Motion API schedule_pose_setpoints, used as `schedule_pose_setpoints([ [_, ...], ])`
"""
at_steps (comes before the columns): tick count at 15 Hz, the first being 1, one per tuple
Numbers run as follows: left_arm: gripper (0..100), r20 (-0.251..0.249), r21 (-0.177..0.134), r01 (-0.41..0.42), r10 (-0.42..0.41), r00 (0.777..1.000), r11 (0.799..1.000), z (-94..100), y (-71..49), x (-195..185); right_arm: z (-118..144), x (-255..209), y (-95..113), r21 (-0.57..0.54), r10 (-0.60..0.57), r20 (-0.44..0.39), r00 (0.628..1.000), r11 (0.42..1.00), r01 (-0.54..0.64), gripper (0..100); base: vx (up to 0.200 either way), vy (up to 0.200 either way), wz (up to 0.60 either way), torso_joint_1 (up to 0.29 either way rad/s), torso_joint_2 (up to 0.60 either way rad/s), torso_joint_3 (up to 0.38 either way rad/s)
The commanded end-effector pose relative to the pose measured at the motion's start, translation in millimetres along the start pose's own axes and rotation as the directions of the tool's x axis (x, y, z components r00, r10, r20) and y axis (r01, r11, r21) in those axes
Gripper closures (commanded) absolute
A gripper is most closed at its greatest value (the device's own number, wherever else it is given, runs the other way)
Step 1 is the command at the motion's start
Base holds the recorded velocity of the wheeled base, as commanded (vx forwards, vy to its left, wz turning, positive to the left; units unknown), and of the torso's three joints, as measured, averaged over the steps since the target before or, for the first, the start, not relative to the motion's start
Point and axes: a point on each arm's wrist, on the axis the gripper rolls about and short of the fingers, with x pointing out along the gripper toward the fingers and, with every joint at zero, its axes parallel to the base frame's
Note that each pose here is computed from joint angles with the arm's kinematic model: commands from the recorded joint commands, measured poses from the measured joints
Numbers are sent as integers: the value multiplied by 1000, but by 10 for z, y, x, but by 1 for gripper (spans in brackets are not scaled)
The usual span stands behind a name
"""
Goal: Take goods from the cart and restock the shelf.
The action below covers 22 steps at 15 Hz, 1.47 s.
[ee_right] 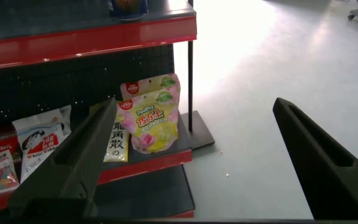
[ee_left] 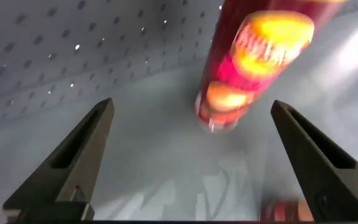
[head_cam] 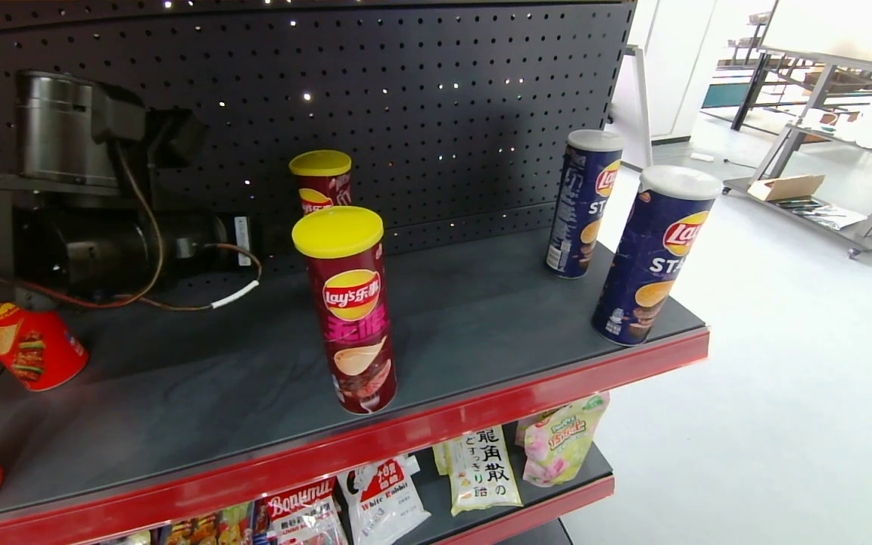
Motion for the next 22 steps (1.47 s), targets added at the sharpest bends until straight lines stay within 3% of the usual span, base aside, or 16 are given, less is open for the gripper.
schedule_pose_setpoints([
  [1,0,49,-5,42,-41,998,999,-169,160,-633,0,0,0,0,2,0,1000,1000,-2,0,0,0,0,0,0,0],
  [3,0,98,53,118,-123,988,992,-526,376,-1308,0,0,0,0,2,0,1000,1000,-2,0,0,0,0,0,0,0],
  [5,0,192,133,173,-197,961,976,-1042,541,-1849,0,0,0,0,2,0,1000,1000,-2,0,0,0,0,0,0,0],
  [6,0,256,151,172,-206,944,973,-1284,608,-2051,0,0,0,0,2,0,1000,1000,-2,0,0,0,0,0,0,0],
  [7,0,298,147,163,-200,933,976,-1431,649,-2163,0,0,0,0,2,0,1000,1000,-2,0,0,0,0,0,0,0],
  [9,0,354,103,74,-107,929,992,-1583,716,-2317,0,0,0,0,2,0,1000,1000,-2,0,0,0,0,0,0,0],
  [11,0,362,69,19,-43,931,997,-1668,752,-2434,0,0,0,0,2,0,1000,1000,-2,0,0,0,0,0,0,0],
  [12,0,345,39,-22,8,939,999,-1669,752,-2503,0,0,0,0,2,0,1000,1000,-2,0,0,0,0,0,0,0],
  [14,0,260,-77,-109,125,957,991,-1680,722,-2558,0,0,0,0,2,0,1000,1000,-2,0,0,0,0,0,0,0],
  [17,0,273,-94,-135,156,949,986,-1915,726,-2556,0,0,0,0,2,0,1000,1000,-2,0,0,0,0,0,0,0],
  [19,0,311,-66,-168,180,933,984,-2232,746,-2530,0,0,0,-2,2,0,1000,1000,-2,0,0,0,0,0,0,0],
  [20,0,324,-95,-215,235,917,972,-2217,758,-2525,0,0,0,0,2,0,1000,1000,-2,0,0,0,0,0,0,0],
  [22,0,313,-106,-236,257,914,966,-2254,766,-2478,0,0,0,-8,3,0,1000,1000,-3,0,0,0,0,0,0,0],
])
